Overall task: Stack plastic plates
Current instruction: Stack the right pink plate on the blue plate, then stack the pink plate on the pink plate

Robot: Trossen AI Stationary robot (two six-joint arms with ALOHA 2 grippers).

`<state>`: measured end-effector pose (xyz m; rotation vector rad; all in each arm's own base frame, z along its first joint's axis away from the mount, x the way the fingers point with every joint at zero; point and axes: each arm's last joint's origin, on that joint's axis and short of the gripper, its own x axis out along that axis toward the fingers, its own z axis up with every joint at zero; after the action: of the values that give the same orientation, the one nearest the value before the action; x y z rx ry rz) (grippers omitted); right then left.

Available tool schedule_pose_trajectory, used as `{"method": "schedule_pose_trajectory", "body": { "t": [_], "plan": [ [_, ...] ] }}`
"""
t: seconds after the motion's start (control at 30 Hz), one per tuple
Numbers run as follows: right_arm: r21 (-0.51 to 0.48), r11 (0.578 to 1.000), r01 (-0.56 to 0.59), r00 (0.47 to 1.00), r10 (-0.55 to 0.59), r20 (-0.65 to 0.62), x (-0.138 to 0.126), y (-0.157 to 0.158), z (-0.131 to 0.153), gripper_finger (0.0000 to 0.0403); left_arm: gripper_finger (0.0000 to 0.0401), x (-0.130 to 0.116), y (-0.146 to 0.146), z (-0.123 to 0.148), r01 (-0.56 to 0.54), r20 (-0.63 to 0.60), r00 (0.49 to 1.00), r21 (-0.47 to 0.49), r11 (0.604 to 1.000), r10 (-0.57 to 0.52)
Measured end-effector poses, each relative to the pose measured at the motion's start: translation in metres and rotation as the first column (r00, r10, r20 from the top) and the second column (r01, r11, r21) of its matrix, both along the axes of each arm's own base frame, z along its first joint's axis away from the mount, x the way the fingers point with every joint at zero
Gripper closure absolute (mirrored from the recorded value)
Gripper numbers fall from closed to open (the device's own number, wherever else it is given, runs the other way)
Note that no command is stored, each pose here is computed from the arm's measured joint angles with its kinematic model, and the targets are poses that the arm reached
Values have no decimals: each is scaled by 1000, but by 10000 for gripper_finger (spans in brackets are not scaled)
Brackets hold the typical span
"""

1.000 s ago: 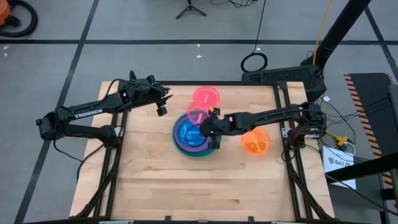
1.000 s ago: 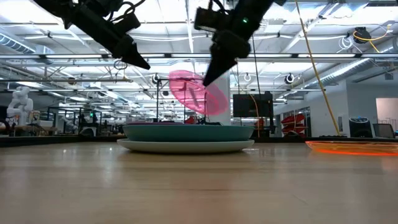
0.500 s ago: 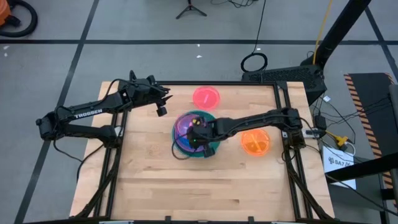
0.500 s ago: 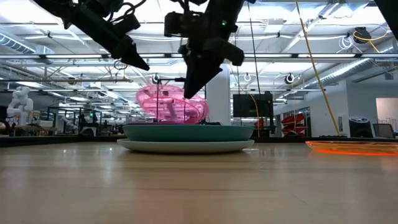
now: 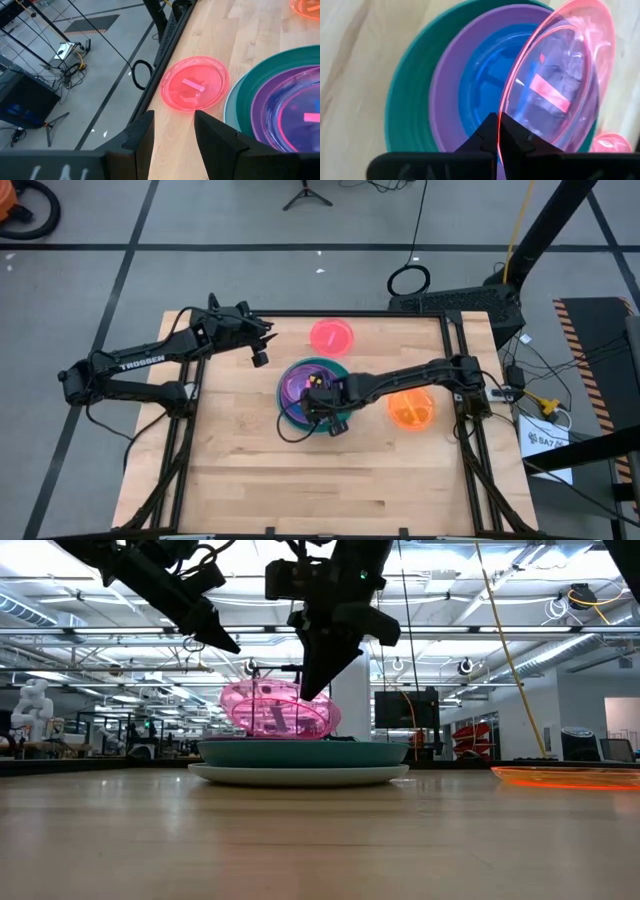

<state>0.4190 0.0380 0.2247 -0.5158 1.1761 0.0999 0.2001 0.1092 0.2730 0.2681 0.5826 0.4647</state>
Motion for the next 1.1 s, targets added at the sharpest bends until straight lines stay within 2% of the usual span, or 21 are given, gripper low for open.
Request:
{"method": "schedule_pose_trajectory", "body": {
  "t": [0.43,0.83,1.1],
  "plan": [
    [8,1000,4,1000,-4,0,0,0,0,396,254,0,0,0,0,0,1000,0,1000,0],
    [33,997,65,998,-65,11,0,0,0,311,254,0,0,0,-1,0,1000,-1,1000,1],
    [52,991,127,992,-128,19,0,-1,0,291,254,0,0,-1,-1,-7,1000,-5,1000,1]
  ]
}}
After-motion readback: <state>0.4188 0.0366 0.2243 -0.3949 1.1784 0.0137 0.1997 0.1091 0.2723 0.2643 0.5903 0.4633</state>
